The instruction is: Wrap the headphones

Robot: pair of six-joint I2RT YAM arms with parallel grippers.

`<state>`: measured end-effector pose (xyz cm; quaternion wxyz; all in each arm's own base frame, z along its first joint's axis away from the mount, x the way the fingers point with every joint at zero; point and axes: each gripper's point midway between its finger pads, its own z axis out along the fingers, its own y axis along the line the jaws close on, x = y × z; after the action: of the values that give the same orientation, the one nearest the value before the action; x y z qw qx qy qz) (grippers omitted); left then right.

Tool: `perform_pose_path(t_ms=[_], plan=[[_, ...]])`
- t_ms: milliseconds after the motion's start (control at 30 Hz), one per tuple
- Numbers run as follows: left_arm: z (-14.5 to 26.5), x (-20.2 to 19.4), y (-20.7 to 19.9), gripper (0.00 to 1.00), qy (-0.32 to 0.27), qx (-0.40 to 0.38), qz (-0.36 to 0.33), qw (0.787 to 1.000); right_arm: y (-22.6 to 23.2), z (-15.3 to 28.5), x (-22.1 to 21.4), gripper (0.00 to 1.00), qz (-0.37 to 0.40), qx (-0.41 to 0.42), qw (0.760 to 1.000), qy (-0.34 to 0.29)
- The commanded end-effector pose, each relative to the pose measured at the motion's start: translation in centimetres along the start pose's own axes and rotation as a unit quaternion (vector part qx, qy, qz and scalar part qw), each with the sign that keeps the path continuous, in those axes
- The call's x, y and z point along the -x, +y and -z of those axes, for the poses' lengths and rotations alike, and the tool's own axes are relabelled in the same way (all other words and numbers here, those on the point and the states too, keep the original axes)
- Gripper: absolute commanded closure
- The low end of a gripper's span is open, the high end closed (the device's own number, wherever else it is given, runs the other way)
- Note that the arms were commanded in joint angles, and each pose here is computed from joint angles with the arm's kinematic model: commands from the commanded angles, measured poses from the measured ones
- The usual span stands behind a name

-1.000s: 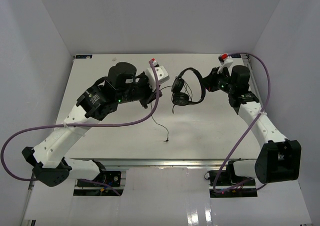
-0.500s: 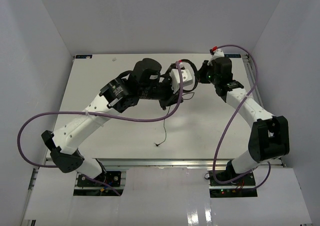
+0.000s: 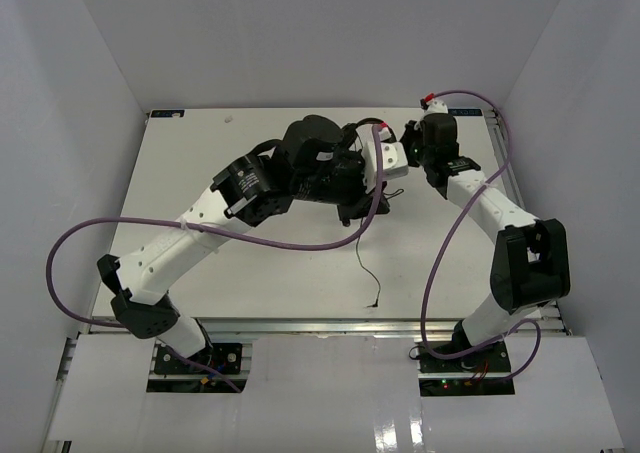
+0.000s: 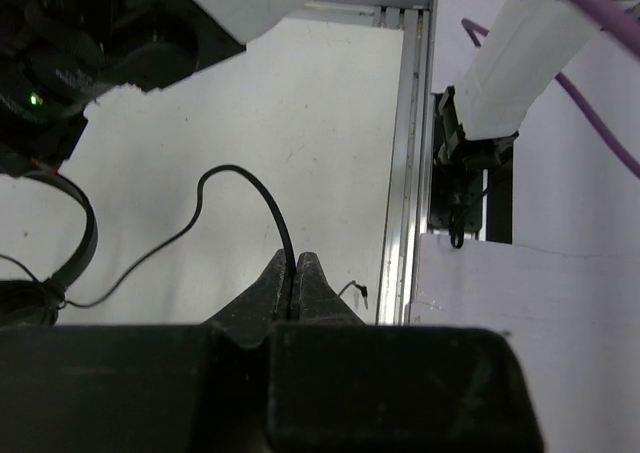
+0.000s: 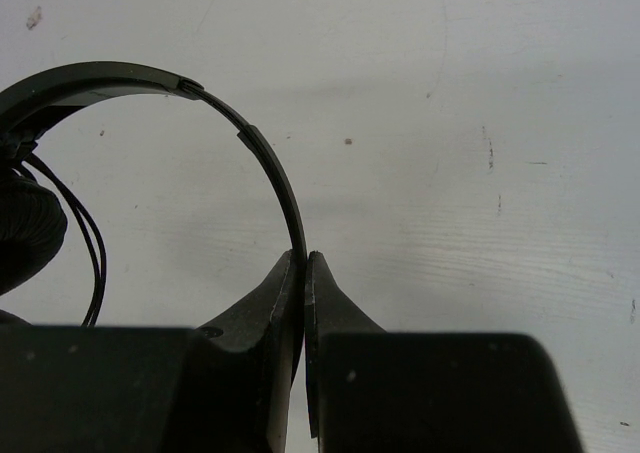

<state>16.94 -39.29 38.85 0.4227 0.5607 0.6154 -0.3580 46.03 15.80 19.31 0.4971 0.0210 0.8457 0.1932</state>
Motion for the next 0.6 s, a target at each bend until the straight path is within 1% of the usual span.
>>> perform_pose_path(t_ms=[0,233,567], plan=[[-0.2,3.2,-2.1,1.00,-0.036,-0.038,-0.010,0.999,1.0,-0.1,2.7,0.92,-0.007,0.005,0.999,-0.039],[1.3,7.2,-2.1,1.00,-0.082,-0.023,-0.030,0.996,-0.7,-0.3,0.5,0.92,0.027,-0.020,0.999,-0.024],[2.9,9.5,-2.5,1.00,-0.115,-0.024,-0.037,0.992,-2.3,-1.3,-1.5,0.92,0.050,-0.044,0.998,0.002]])
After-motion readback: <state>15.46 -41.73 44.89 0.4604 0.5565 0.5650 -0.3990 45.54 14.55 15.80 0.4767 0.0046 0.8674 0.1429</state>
